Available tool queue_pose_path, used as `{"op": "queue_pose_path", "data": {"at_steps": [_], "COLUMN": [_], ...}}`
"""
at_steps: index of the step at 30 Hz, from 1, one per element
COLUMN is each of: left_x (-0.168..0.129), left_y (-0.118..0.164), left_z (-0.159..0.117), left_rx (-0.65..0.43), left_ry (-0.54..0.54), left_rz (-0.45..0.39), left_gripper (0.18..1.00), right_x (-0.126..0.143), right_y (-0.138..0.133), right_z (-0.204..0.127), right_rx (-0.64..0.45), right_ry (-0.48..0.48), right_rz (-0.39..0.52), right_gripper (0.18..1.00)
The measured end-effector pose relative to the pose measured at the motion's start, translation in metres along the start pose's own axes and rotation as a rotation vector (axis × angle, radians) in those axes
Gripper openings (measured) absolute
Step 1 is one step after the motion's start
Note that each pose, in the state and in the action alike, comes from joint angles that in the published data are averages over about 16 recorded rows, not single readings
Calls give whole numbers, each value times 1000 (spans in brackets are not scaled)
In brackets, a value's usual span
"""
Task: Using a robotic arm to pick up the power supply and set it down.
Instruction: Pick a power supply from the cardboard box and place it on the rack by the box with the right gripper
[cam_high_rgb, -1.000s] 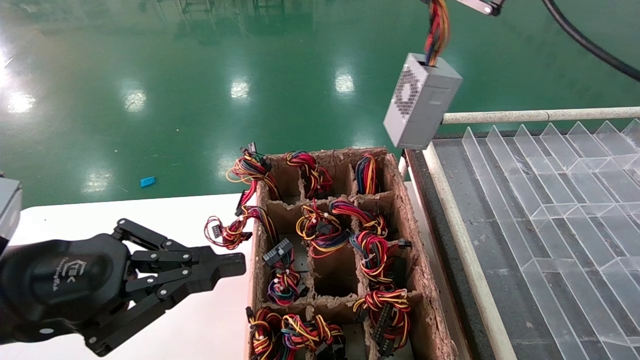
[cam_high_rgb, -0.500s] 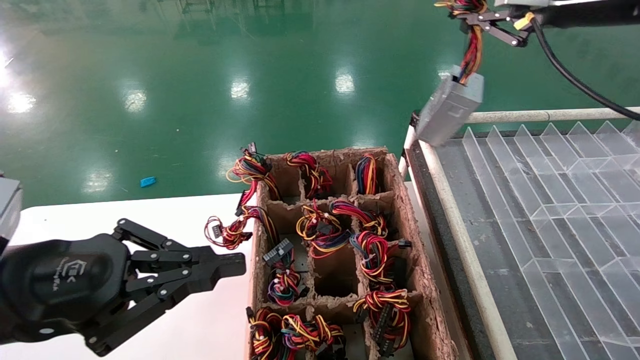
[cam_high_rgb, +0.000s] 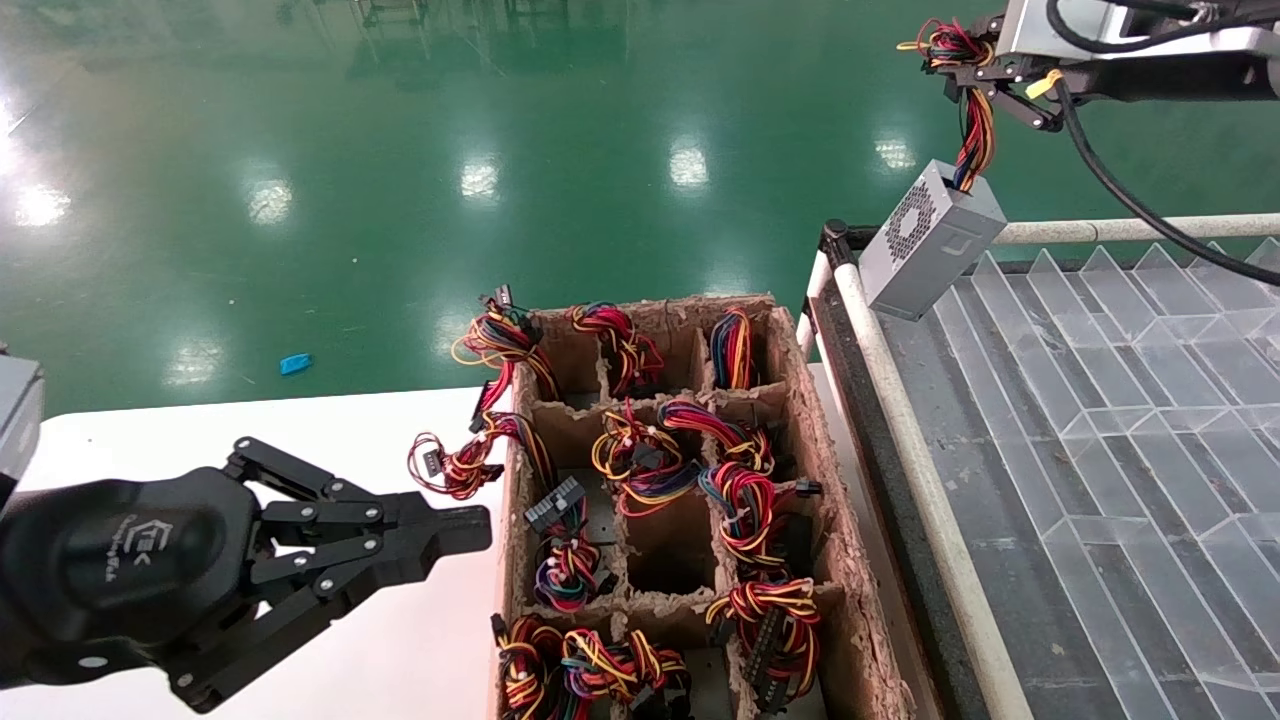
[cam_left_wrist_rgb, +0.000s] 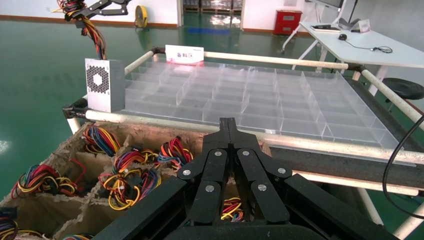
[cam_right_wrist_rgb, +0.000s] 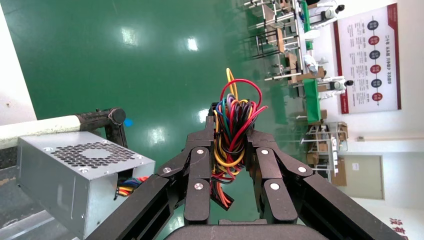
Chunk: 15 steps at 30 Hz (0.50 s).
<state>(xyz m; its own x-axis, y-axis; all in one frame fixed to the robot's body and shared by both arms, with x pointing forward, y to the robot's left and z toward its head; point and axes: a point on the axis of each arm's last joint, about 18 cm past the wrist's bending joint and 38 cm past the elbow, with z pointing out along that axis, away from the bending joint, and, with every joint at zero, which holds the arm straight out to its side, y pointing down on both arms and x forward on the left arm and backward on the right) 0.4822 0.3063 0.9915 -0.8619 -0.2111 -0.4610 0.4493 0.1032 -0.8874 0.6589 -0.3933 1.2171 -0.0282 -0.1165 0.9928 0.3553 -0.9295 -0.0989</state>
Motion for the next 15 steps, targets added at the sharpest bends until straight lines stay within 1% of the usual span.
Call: {"op": "queue_pose_path", "data": {"at_steps": [15], "left_x": [0], "left_y": [0], "left_z": [0], "left_rx": [0], "left_ry": [0], "left_rz": [0], "left_gripper": [191], "right_x": [-5], "right_y": [7], "right_z": [8], "right_rx": [-32], "right_ry": [13], "right_rz": [-3], "right_gripper": [285]}}
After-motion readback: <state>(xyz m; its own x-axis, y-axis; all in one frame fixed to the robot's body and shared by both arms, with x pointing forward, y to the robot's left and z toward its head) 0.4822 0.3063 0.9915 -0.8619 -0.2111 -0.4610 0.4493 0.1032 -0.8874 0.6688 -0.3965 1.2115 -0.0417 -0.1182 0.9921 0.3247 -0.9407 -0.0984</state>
